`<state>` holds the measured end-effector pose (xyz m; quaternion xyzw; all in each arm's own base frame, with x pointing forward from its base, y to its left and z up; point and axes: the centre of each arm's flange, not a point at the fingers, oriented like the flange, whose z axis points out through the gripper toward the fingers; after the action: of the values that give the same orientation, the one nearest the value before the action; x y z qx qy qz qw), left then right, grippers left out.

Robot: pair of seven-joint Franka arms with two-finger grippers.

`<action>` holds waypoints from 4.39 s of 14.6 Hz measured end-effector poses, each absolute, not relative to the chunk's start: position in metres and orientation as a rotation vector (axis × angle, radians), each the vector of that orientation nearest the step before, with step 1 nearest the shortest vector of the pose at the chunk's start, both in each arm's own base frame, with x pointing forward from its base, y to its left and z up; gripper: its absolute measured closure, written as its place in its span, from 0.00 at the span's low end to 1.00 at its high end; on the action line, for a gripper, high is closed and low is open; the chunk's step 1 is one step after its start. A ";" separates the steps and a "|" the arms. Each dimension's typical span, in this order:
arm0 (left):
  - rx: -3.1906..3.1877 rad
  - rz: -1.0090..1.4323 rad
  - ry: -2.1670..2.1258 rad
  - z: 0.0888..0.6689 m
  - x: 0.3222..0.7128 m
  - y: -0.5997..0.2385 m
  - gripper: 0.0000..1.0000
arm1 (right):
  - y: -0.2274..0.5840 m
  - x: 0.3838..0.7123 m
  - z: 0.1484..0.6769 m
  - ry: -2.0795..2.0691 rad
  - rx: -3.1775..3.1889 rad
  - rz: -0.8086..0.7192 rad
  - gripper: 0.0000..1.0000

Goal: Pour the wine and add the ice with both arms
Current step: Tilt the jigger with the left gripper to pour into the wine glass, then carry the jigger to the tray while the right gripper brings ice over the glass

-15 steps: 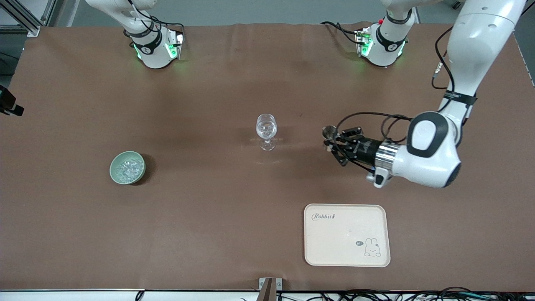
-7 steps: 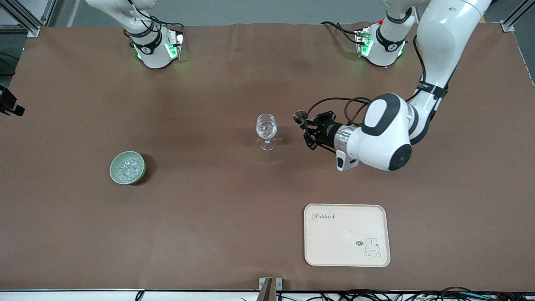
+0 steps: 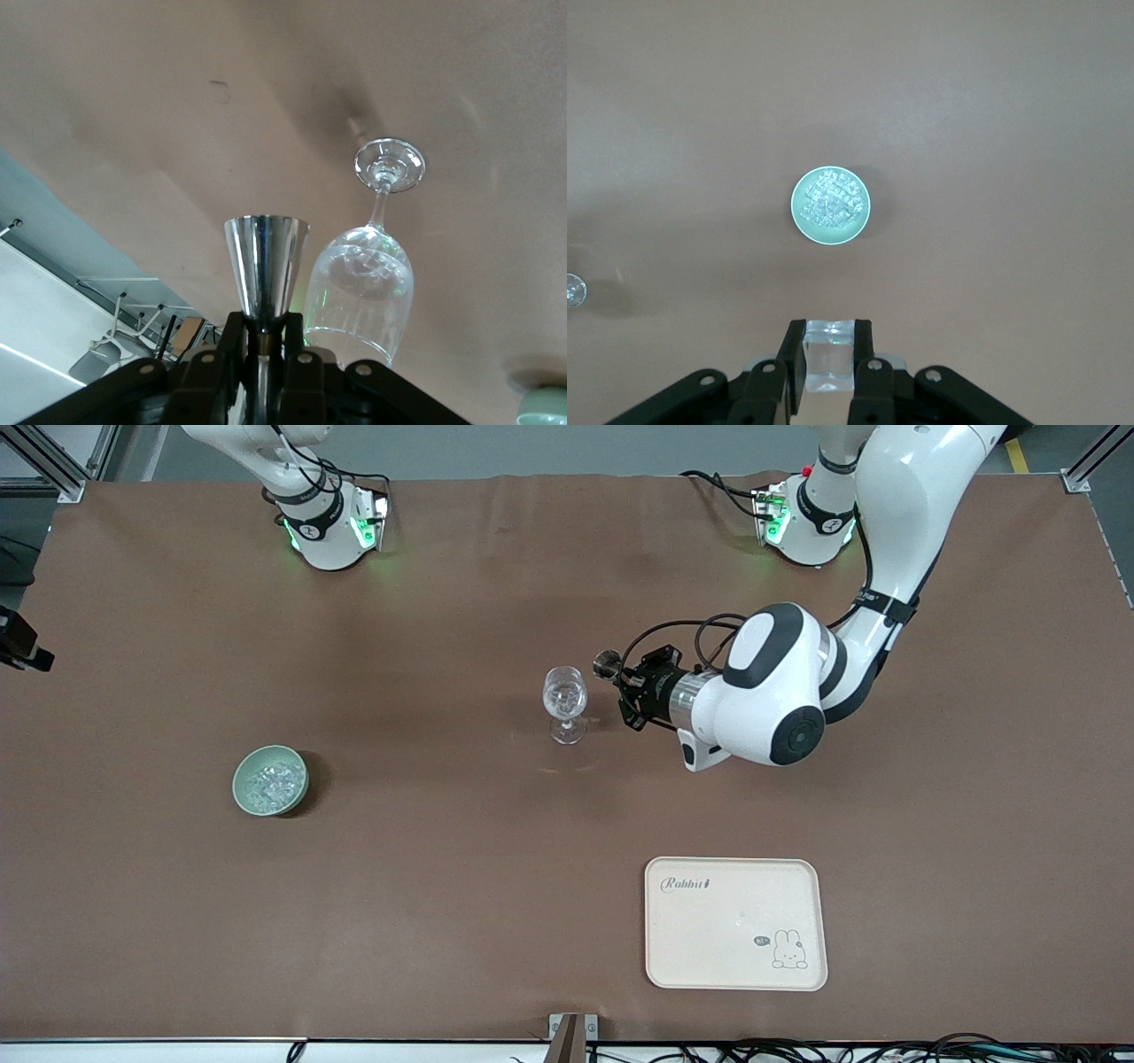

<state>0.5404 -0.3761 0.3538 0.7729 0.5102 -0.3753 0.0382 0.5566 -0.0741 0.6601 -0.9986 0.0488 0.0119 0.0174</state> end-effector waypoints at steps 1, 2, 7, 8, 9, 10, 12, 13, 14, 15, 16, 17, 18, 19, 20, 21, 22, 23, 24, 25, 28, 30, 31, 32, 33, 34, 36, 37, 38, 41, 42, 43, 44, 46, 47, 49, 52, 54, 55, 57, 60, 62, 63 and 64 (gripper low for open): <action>2.367 -1.150 1.590 0.355 0.539 -0.379 0.78 | -0.074 0.557 0.660 0.151 -3.103 0.037 0.75; 2.367 -1.148 1.615 0.356 0.536 -0.384 0.78 | -0.074 0.557 0.660 0.150 -3.103 0.037 0.75; 2.422 -1.111 1.744 0.349 0.513 -0.413 0.78 | -0.073 0.557 0.660 0.148 -3.103 0.037 0.75; 2.421 -1.115 1.765 0.347 0.511 -0.416 0.78 | -0.073 0.557 0.660 0.148 -3.103 0.037 0.75; 2.415 -1.121 1.786 0.344 0.510 -0.417 0.78 | -0.073 0.557 0.660 0.148 -3.103 0.037 0.75; 2.404 -1.128 1.815 0.341 0.510 -0.417 0.78 | -0.073 0.557 0.660 0.148 -3.103 0.037 0.75; 2.375 -1.146 1.887 0.333 0.510 -0.417 0.78 | -0.073 0.557 0.660 0.148 -3.103 0.037 0.75; 2.361 -1.154 1.920 0.329 0.510 -0.418 0.78 | -0.073 0.557 0.660 0.148 -3.103 0.037 0.75; 2.345 -1.161 1.956 0.326 0.509 -0.419 0.78 | -0.073 0.557 0.660 0.148 -3.103 0.037 0.75; 2.325 -1.165 1.997 0.324 0.509 -0.420 0.78 | -0.073 0.557 0.660 0.148 -3.103 0.037 0.75; 2.307 -1.167 2.032 0.324 0.509 -0.421 0.78 | -0.073 0.557 0.660 0.148 -3.103 0.037 0.75; 2.290 -1.167 2.060 0.325 0.509 -0.422 0.78 | -0.073 0.557 0.660 0.148 -3.103 0.037 0.75; 2.277 -1.165 2.080 0.326 0.510 -0.423 0.78 | -0.073 0.557 0.660 0.148 -3.103 0.037 0.75; 2.266 -1.163 2.097 0.327 0.510 -0.423 0.78 | -0.073 0.557 0.660 0.148 -3.103 0.037 0.75; 2.256 -1.162 2.111 0.328 0.511 -0.424 0.78 | -0.073 0.557 0.660 0.148 -3.103 0.037 0.75; 2.244 -1.161 2.131 0.329 0.511 -0.424 0.78 | -0.073 0.557 0.660 0.148 -3.103 0.037 0.75; 2.230 -1.161 2.154 0.329 0.511 -0.424 0.78 | -0.073 0.557 0.660 0.148 -3.103 0.037 0.75; 2.216 -1.161 2.178 0.329 0.511 -0.424 0.78 | -0.073 0.557 0.660 0.148 -3.103 0.037 0.75; 2.201 -1.161 2.203 0.329 0.511 -0.424 0.78 | -0.073 0.557 0.660 0.148 -3.103 0.037 0.75; 2.188 -1.161 2.225 0.329 0.511 -0.425 0.78 | -0.073 0.557 0.660 0.148 -3.103 0.037 0.75; 2.150 -1.159 2.280 0.332 0.511 -0.426 0.78 | -0.073 0.557 0.660 0.148 -3.103 0.037 0.75; 2.148 -1.162 2.302 0.332 0.507 -0.430 0.78 | -0.073 0.557 0.660 0.148 -3.103 0.037 0.75; 2.146 -1.164 2.313 0.332 0.505 -0.432 0.78 | -0.073 0.557 0.660 0.148 -3.103 0.037 0.75; 2.142 -1.165 2.325 0.331 0.504 -0.433 0.78 | -0.073 0.557 0.660 0.148 -3.103 0.037 0.75; 2.138 -1.168 2.340 0.330 0.503 -0.434 0.78 | -0.073 0.557 0.660 0.148 -3.103 0.037 0.75; 2.136 -1.173 2.353 0.329 0.502 -0.434 0.78 | -0.073 0.557 0.660 0.148 -3.103 0.037 0.75; 2.119 -1.179 2.387 0.326 0.501 -0.434 0.78 | -0.073 0.557 0.660 0.149 -3.103 0.037 0.75; 2.106 -1.181 2.410 0.325 0.501 -0.434 0.78 | -0.073 0.557 0.660 0.149 -3.103 0.037 0.75; 2.092 -1.183 2.433 0.323 0.501 -0.434 0.78 | -0.073 0.557 0.660 0.149 -3.103 0.037 0.75; 2.060 -1.189 2.482 0.320 0.500 -0.435 0.78 | -0.073 0.557 0.660 0.149 -3.103 0.037 0.75; 2.054 -1.197 2.494 0.319 0.499 -0.435 0.78 | -0.073 0.557 0.660 0.149 -3.103 0.037 0.75; 2.055 -1.206 2.504 0.319 0.498 -0.435 0.78 | -0.074 0.557 0.660 0.150 -3.103 0.037 0.75; 2.054 -1.212 2.514 0.319 0.497 -0.435 0.78 | -0.074 0.557 0.660 0.150 -3.103 0.037 0.75; 2.051 -1.214 2.519 0.321 0.497 -0.435 0.78 | -0.074 0.557 0.660 0.151 -3.103 0.037 0.75; 2.052 -1.215 2.518 0.322 0.498 -0.435 0.78 | -0.074 0.557 0.660 0.152 -3.103 0.037 0.75; 2.067 -1.217 2.497 0.323 0.498 -0.435 0.78 | -0.074 0.557 0.660 0.152 -3.103 0.037 0.75; 2.192 -1.225 2.293 0.326 0.502 -0.434 0.78 | -0.075 0.557 0.660 0.153 -3.103 0.037 0.75; 2.264 -1.216 2.135 0.332 0.511 -0.430 0.78 | -0.075 0.557 0.660 0.153 -3.103 0.037 0.75; 2.286 -1.207 2.066 0.335 0.518 -0.425 0.78 | -0.075 0.557 0.660 0.153 -3.103 0.037 0.75; 2.305 -1.179 1.934 0.347 0.540 -0.407 0.78 | -0.074 0.557 0.660 0.152 -3.103 0.037 0.75; 2.279 -1.118 1.806 0.363 0.581 -0.361 0.78 | -0.063 0.558 0.660 0.126 -3.090 0.037 0.75; 2.262 -1.051 1.748 0.370 0.611 -0.315 0.78 | -0.034 0.560 0.660 0.157 -3.081 0.040 0.75; 2.253 -1.017 1.720 0.371 0.625 -0.290 0.78 | -0.013 0.561 0.660 0.187 -3.079 0.044 0.75; 2.241 -0.976 1.689 0.372 0.639 -0.264 0.78 | 0.014 0.561 0.661 0.214 -3.078 0.048 0.75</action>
<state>0.6390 -0.2638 0.3716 0.7516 0.5664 -0.3272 0.0853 0.5613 0.0137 0.6605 -0.9971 0.0693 0.0156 0.0277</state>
